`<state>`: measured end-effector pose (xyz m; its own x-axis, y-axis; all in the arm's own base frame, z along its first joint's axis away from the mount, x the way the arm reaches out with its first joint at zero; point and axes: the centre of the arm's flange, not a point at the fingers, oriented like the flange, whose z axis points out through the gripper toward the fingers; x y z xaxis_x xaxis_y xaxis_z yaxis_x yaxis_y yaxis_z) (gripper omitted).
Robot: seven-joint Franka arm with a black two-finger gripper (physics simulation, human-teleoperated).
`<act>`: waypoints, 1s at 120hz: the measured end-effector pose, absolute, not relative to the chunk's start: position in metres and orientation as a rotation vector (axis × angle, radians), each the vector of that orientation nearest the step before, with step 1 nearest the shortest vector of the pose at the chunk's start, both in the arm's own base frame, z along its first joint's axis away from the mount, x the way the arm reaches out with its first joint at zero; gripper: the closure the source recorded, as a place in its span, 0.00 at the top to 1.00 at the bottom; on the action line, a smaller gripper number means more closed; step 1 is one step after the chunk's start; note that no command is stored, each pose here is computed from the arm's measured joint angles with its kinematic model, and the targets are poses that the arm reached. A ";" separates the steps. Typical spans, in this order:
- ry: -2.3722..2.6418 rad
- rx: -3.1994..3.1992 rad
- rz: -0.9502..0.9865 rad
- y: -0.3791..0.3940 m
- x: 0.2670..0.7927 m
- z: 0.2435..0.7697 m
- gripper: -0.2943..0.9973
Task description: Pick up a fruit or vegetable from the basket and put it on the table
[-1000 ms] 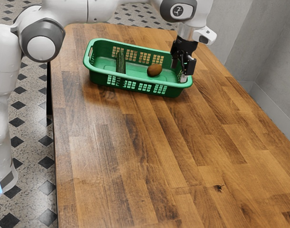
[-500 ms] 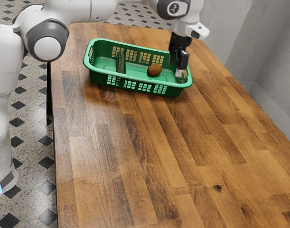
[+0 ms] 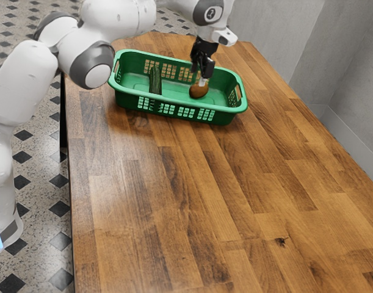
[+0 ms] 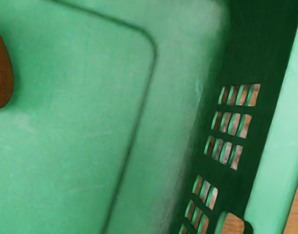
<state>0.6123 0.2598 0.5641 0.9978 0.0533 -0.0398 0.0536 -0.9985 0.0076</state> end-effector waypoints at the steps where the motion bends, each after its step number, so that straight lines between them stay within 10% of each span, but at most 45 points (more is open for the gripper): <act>1: 0.085 3.132 -0.054 0.262 0.616 0.563 0.77; 120: 0.345 3.106 0.151 0.381 0.649 0.481 0.77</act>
